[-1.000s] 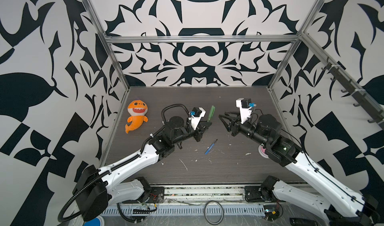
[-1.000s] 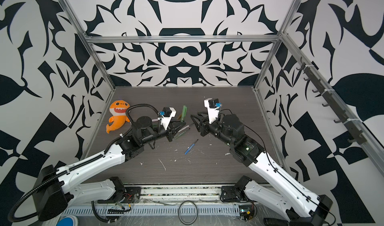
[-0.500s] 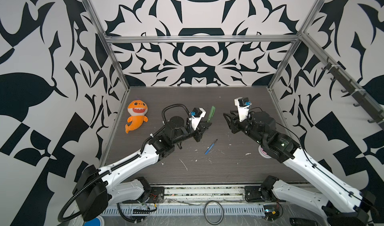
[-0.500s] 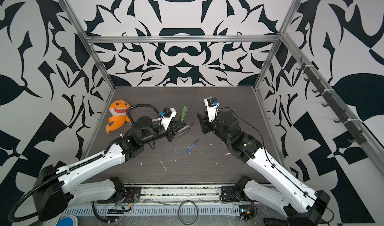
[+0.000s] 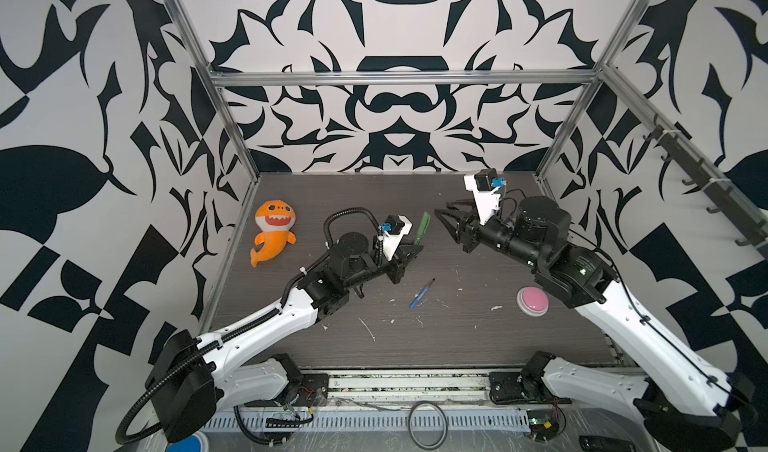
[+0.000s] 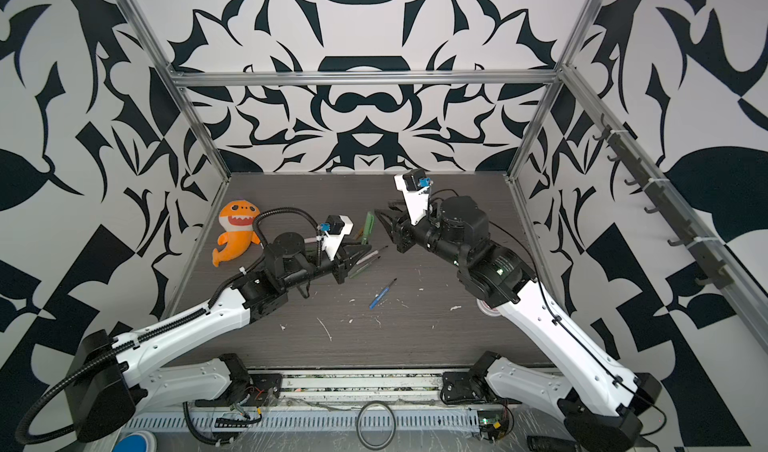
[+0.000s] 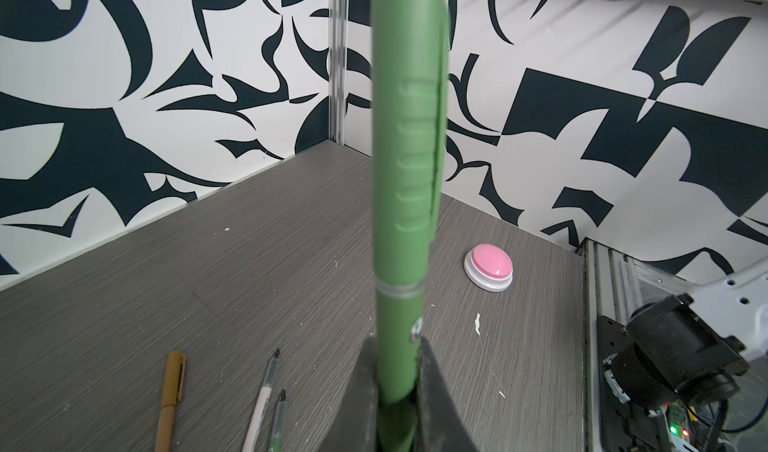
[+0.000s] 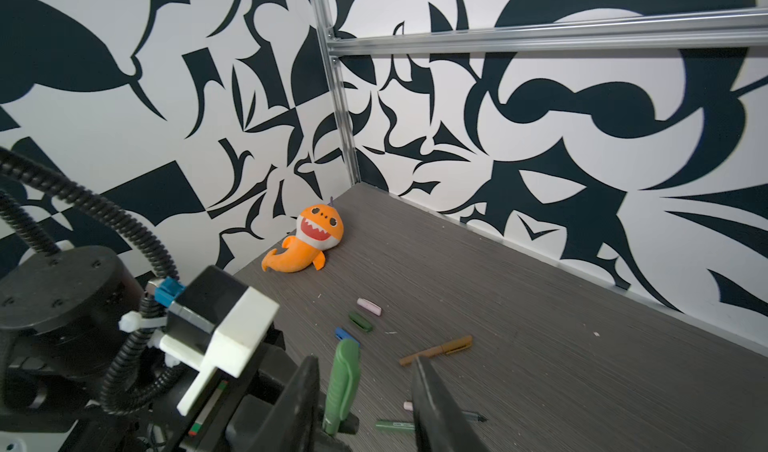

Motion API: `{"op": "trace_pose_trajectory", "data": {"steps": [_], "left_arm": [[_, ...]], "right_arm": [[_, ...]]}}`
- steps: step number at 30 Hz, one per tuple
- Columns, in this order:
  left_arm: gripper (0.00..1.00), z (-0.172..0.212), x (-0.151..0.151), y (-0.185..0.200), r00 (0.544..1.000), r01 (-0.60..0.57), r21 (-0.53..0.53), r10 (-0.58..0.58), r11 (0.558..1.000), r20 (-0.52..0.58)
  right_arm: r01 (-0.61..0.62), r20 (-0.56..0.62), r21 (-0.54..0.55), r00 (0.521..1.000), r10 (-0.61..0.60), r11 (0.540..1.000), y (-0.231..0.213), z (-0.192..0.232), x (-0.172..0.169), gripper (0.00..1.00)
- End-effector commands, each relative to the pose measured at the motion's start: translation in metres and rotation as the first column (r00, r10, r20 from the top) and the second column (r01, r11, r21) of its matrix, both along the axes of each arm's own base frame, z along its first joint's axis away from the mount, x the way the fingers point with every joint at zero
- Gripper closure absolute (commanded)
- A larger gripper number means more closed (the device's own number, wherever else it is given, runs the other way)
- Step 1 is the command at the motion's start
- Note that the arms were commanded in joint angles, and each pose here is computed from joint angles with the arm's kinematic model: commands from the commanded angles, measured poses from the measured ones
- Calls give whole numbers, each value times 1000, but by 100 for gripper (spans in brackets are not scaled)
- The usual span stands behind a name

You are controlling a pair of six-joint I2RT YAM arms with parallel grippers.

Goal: Insert the pens into the pen caps

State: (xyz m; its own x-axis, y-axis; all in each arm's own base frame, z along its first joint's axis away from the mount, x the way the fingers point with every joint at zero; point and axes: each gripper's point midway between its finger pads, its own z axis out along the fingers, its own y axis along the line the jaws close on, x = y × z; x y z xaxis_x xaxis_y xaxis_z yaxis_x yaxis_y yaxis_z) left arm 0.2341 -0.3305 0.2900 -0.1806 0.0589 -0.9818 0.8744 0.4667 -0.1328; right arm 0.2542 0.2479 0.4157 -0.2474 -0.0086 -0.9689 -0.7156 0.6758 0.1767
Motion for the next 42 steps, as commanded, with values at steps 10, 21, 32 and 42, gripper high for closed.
{"op": "trace_pose_trajectory", "data": {"steps": [10,21,32,42], "left_arm": [[92,25,-5,-1,999,27,-46,-26,999,36],[92,33,-6,5,998,11,-80,-7,997,54],[93,59,-4,33,984,-94,-209,123,973,127],[94,69,-2,42,980,-122,-223,153,967,131]], "right_arm": [[-93,-30,57,995,95,994,30,8,8,67],[-151,-127,75,979,159,986,40,-24,0,99],[-245,-241,87,935,259,966,55,-75,-12,100],[-282,-376,-5,889,260,959,65,-143,-24,100]]}}
